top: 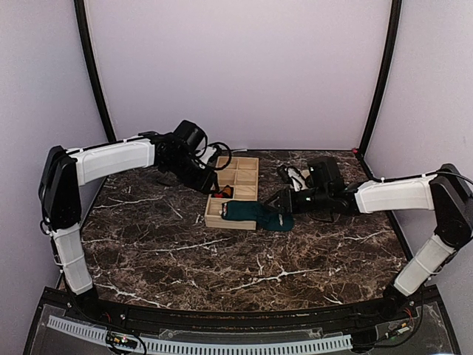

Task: Roll the socks
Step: Place the sock in the storage box, then pick up the sock from the center of the board.

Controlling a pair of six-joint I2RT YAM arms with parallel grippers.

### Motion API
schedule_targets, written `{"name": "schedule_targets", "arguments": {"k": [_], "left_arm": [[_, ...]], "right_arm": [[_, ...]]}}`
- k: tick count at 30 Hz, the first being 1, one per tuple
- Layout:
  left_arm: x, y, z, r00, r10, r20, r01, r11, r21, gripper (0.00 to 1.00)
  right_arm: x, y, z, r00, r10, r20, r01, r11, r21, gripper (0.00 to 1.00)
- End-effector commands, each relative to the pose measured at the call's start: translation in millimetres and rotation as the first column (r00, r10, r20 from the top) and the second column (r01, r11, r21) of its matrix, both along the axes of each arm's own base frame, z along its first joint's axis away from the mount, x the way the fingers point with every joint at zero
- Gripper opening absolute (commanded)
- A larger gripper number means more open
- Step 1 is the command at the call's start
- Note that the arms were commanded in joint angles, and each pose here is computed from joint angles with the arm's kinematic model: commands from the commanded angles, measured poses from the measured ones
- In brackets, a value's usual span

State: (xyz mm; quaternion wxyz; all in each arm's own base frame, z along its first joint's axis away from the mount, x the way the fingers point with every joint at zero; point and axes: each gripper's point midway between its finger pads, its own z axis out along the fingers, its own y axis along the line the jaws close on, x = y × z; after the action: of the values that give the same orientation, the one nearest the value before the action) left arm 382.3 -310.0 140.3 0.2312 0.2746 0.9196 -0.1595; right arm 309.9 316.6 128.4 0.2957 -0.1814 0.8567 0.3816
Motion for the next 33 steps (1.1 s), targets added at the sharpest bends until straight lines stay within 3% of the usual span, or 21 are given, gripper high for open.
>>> {"name": "schedule_targets", "arguments": {"k": [1,10,21,33], "left_arm": [[-13.6,-10.9,27.0,0.999,0.041,0.001,-0.04,0.984,-0.172,0.48],[-38.3,-15.3,-1.3,0.984,0.08,-0.161,-0.117,0.963,-0.241,0.5],[-56.5,-13.9,-17.4,0.954,0.128,-0.273,-0.211,0.93,-0.301,0.53],[-42.2,-23.0,-24.2,0.947,0.155,-0.281,-0.24,0.923,-0.3,0.54]], "right_arm": [[-1.5,-0.7,23.7,0.997,-0.019,0.079,0.015,0.999,0.05,0.49],[-14.7,-2.3,20.4,0.997,-0.022,0.075,0.018,0.998,0.054,0.5],[-18.7,-1.5,19.4,0.997,-0.017,0.076,0.013,0.998,0.058,0.5],[-19.4,-1.3,20.5,0.997,-0.013,0.081,0.008,0.998,0.058,0.5]]}}
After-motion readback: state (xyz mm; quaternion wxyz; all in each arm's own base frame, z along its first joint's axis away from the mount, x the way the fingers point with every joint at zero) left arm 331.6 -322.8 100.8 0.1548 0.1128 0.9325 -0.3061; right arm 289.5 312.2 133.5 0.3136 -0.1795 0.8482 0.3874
